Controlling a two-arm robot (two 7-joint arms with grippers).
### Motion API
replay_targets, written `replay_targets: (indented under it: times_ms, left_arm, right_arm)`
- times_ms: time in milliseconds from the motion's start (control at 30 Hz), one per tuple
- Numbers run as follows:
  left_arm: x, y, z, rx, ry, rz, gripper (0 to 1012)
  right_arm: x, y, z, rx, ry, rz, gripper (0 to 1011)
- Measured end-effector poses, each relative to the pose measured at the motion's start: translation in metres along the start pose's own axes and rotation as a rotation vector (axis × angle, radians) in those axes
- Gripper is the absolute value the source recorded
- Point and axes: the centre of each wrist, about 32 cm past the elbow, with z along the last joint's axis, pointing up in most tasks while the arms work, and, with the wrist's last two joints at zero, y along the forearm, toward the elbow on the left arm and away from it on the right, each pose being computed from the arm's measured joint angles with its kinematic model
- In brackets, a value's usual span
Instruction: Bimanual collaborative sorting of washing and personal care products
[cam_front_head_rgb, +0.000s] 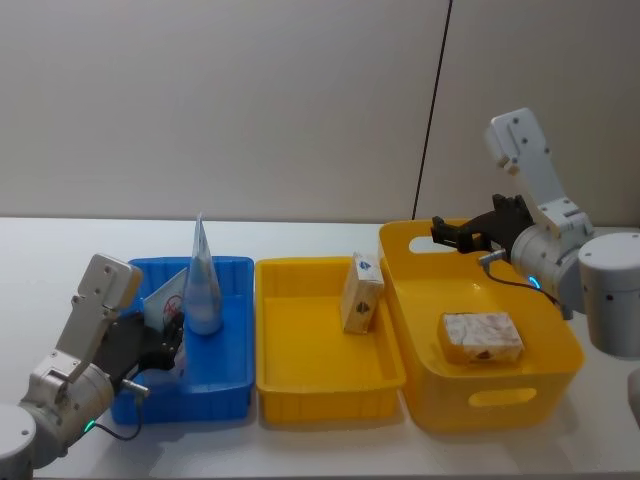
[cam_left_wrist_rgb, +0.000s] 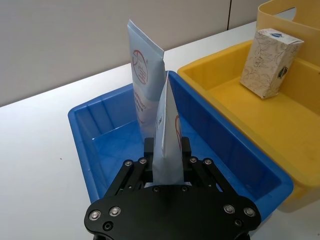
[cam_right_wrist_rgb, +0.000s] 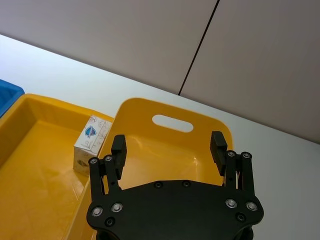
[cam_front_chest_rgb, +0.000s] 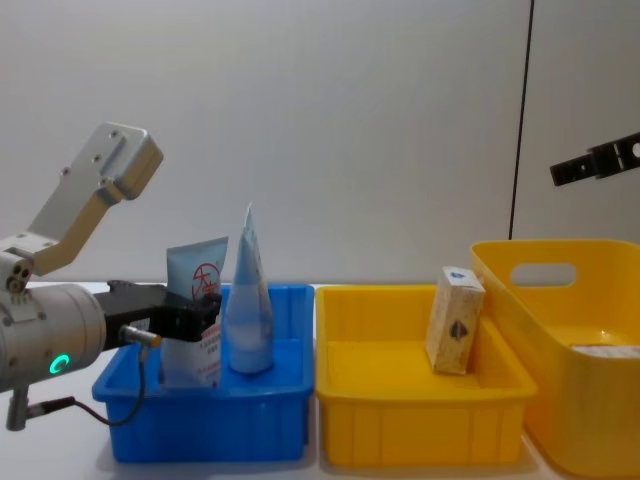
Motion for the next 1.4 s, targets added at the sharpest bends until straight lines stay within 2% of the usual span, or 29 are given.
replay_targets:
  times_ms: [467, 633, 867, 900, 967, 1033, 1067, 1200, 1400]
  left_arm:
    - [0.0000, 0.0000, 0.0001, 0.000, 0.000, 0.000, 253]
    - [0.0012, -0.0008, 0.0026, 0.000, -0.007, -0.008, 253]
    - [0.0066, -0.0013, 0.0205, -0.014, -0.039, -0.041, 253]
    - [0.0082, -0.0008, 0.0258, -0.018, -0.046, -0.052, 253]
    - [0.0098, -0.0001, 0.0317, -0.023, -0.054, -0.061, 253]
    - [0.0133, 0.0026, 0.0448, -0.034, -0.067, -0.083, 253]
    - [0.0133, 0.0026, 0.0448, -0.034, -0.067, -0.083, 253]
    - [0.0191, 0.0087, 0.0644, -0.047, -0.074, -0.114, 253]
    - [0.0258, 0.0179, 0.0850, -0.066, -0.079, -0.160, 253]
  right_arm:
    - [0.000, 0.000, 0.000, 0.000, 0.000, 0.000, 1004]
    - [0.000, 0.000, 0.000, 0.000, 0.000, 0.000, 1004]
    - [0.000, 0.000, 0.000, 0.000, 0.000, 0.000, 1004]
    - [0.000, 0.000, 0.000, 0.000, 0.000, 0.000, 1004]
    - [0.000, 0.000, 0.000, 0.000, 0.000, 0.000, 1004]
    - [0.000, 0.000, 0.000, 0.000, 0.000, 0.000, 1004]
    - [0.000, 0.000, 0.000, 0.000, 0.000, 0.000, 1003]
    - [0.000, 0.000, 0.000, 0.000, 0.000, 0.000, 1003]
    - [0.000, 0.000, 0.000, 0.000, 0.000, 0.000, 1004]
